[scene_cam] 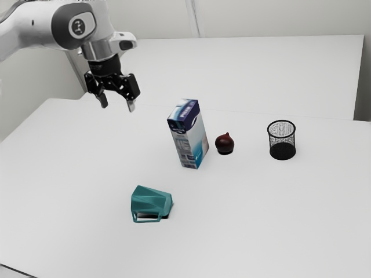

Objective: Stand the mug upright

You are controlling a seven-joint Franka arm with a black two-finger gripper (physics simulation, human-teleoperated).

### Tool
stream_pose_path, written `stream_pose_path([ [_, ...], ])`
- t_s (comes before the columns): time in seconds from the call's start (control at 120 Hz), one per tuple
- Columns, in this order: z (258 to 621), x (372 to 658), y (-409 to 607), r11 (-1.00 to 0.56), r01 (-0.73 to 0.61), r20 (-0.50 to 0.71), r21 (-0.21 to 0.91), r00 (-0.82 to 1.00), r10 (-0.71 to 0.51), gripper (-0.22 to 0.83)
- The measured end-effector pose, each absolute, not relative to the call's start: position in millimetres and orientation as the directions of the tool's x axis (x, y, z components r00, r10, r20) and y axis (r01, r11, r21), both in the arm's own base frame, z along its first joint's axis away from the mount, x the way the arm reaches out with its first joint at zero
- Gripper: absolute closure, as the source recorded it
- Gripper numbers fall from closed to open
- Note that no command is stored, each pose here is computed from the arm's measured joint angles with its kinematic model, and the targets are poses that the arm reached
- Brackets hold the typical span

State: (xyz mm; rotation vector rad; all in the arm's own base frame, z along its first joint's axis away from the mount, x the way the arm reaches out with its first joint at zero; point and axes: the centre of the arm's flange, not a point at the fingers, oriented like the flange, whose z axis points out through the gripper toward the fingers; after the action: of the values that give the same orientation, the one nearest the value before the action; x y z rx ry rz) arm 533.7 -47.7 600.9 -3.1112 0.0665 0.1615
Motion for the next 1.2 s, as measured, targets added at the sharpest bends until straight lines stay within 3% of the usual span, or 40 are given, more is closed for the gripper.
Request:
stream_pose_path([
  [0.133, 582, 513, -30, -0.998, -0.035, -0.123, 0.06, 0.992, -0.042, 0.0],
  [0.692, 427, 472, 30, -0.891, 0.085, -0.12, 0.445, 0.992, 0.034, 0.0],
  [1.2, 341, 455, 74, -0.798, 0.138, -0.139, 0.586, 0.988, 0.069, 0.0],
])
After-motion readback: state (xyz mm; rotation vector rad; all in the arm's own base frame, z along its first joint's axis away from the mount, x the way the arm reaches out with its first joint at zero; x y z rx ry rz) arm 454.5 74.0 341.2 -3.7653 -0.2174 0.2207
